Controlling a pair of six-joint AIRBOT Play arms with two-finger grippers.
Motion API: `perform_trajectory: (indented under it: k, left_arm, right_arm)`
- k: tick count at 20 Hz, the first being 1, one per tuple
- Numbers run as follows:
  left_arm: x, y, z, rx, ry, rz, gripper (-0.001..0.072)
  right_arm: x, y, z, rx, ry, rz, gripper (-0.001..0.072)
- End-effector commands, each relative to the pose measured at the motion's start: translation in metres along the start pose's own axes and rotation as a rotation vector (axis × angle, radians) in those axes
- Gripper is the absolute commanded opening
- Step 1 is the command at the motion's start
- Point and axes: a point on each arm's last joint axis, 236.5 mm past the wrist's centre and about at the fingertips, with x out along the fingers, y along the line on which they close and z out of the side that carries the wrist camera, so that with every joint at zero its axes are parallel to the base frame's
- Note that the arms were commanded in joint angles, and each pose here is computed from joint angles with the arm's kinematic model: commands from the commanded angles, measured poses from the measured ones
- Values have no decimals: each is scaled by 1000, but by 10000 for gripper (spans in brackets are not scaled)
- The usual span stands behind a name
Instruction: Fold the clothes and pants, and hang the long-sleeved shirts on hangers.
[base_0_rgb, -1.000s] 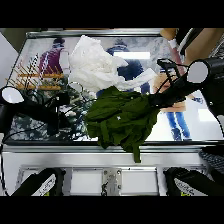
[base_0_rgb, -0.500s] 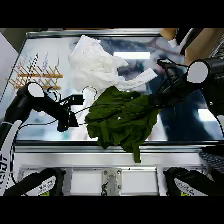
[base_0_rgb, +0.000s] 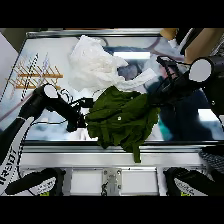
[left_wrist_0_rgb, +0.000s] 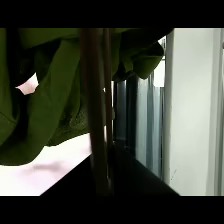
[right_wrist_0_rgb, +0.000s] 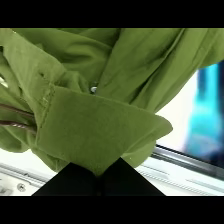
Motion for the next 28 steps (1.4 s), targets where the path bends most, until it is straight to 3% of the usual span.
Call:
perform_trajectory:
  k: [1, 5, 15, 22, 23, 25, 28]
  left_arm:
    - [9, -1, 13, 48, 5, 7, 13]
    - [14, -2, 28, 69, -28, 13, 14]
    - [12, -1, 45, 55, -98, 18, 14]
    - [12, -1, 45, 54, -98, 17, 14]
    - [12, -1, 45, 54, -98, 18, 14]
    - [12, -1, 45, 55, -98, 18, 14]
    - [13, -1, 45, 54, -97, 18, 14]
  right_arm:
    - [-9, 23, 4, -11, -19, 90, 15]
    - [-15, 61, 1, -28, -12, 233, 14]
    - [-13, 137, 7, -107, -103, 329, 14]
    - [-13, 142, 6, -105, -100, 341, 24]
    - [-13, 142, 5, -105, -100, 341, 121]
    - [-14, 142, 6, -105, -101, 340, 699]
    - [-17, 125, 1, -192, -87, 318, 717]
